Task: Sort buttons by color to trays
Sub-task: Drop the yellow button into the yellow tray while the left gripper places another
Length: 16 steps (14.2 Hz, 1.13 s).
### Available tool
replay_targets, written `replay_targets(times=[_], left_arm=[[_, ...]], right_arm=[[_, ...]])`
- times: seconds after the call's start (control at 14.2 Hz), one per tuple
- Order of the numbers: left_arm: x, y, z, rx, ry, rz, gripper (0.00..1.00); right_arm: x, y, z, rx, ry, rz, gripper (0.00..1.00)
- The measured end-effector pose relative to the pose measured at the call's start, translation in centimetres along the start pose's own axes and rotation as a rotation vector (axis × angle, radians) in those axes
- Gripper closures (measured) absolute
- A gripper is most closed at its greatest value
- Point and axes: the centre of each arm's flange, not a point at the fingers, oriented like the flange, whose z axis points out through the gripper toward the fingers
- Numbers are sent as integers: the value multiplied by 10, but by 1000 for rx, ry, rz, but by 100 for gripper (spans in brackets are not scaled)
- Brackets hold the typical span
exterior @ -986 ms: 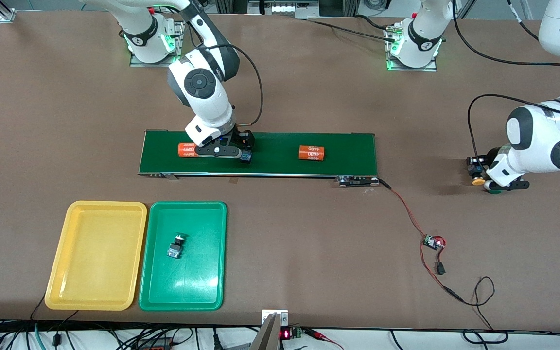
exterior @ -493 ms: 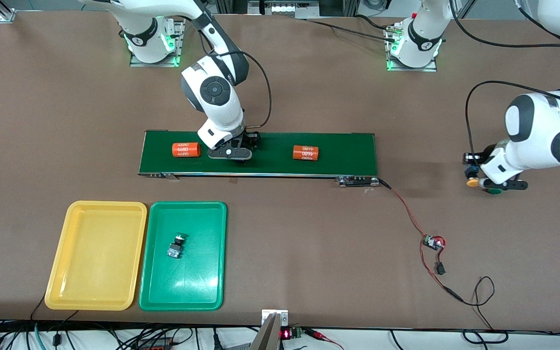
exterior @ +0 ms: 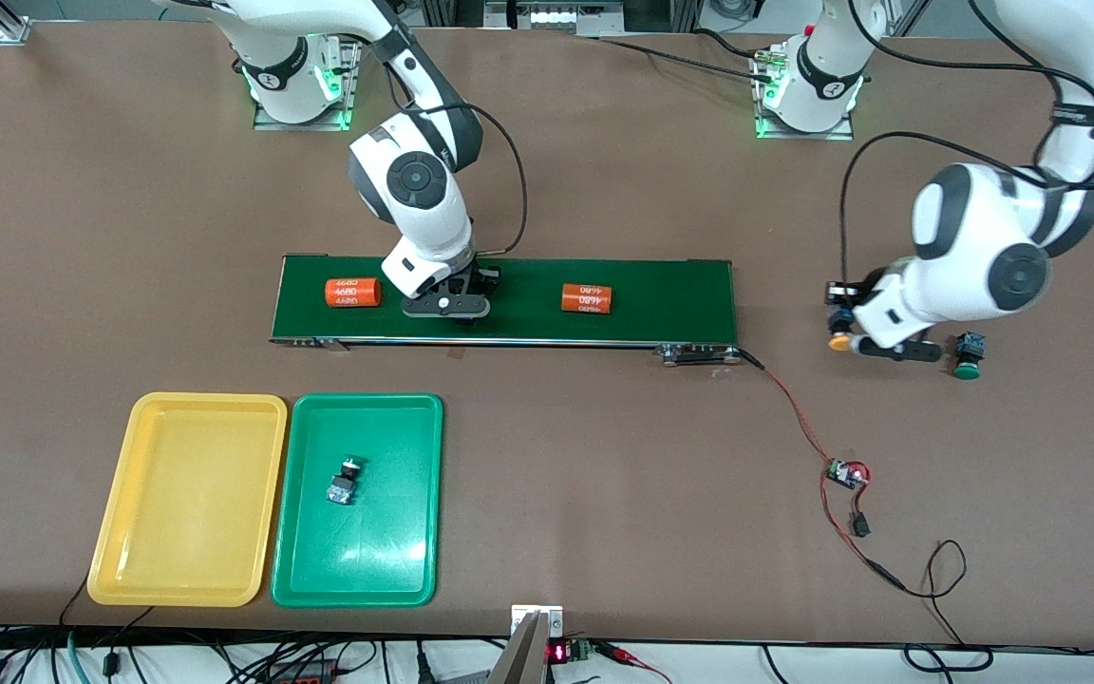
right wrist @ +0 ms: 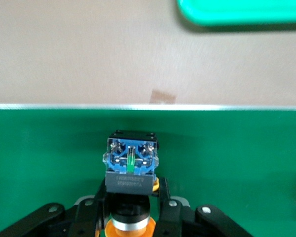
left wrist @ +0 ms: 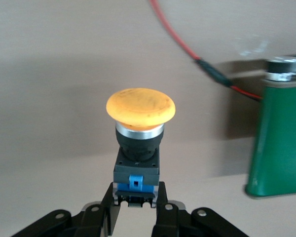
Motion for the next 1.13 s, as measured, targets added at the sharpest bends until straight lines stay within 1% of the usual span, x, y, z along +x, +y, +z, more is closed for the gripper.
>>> replay_targets(times=[0.14, 0.35, 0.56, 0.7, 0.84, 1.13], left_arm=[[-3, 44, 6, -8, -10, -24, 67], [-10, 97, 15, -38, -32, -65, 67], [-13, 118, 25, -112, -65, -98, 67], [-11, 131, 36, -148, -70, -103, 67], [-10, 142, 50, -149, -84, -102, 67], [-10, 147, 57, -145, -93, -110, 67]], right_arm=[[24, 18, -34, 1, 14, 3, 60], [69, 67, -100, -31, -20, -13, 60], [114, 132, -147, -43, -32, -66, 60], [141, 194, -153, -42, -30, -94, 60], [158, 244, -141, -46, -47, -92, 60], [194, 301, -117, -47, -50, -64, 60]])
